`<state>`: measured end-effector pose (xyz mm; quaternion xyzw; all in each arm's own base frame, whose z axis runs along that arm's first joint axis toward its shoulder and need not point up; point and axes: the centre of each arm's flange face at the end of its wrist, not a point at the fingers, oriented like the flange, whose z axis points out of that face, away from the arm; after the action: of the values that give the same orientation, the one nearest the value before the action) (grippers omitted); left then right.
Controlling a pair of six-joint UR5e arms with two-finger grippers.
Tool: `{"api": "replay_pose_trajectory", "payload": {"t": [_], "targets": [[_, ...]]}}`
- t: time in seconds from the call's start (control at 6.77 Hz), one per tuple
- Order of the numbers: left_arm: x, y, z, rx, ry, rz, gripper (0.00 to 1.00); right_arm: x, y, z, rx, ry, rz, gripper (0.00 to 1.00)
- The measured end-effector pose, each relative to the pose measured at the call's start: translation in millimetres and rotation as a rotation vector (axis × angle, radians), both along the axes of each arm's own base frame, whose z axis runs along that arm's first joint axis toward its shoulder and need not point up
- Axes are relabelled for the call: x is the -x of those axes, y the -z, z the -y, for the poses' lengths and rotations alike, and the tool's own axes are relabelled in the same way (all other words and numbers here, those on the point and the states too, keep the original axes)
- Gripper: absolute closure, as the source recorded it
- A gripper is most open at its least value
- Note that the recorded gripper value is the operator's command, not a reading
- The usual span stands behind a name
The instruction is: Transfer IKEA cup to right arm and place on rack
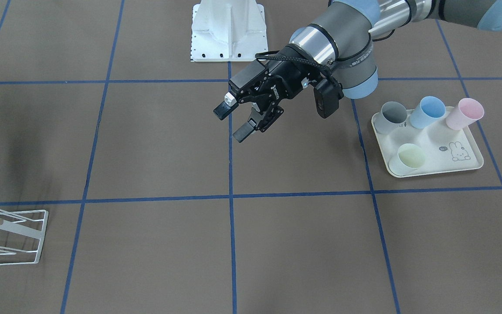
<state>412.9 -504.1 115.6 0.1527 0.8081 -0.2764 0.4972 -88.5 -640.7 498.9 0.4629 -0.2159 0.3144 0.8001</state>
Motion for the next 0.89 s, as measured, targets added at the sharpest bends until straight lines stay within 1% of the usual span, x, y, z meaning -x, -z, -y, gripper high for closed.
{"api": "replay_pose_trajectory", "payload": {"t": [0.15,0.3,0.89], "targets": [[0.9,1.0,-0.7,-0.002,0.000,-0.002,0.01,11.1,-14.1,4.2,0.022,0.011,-0.032,1.00],[2.3,1.9,-1.3,-0.003,0.001,-0.004,0.01,22.6,-23.4,6.1,0.037,0.026,-0.046,1.00],[3.1,2.0,-1.6,-0.002,0.001,-0.005,0.01,41.1,-45.8,6.9,0.076,0.053,-0.066,1.00]]}}
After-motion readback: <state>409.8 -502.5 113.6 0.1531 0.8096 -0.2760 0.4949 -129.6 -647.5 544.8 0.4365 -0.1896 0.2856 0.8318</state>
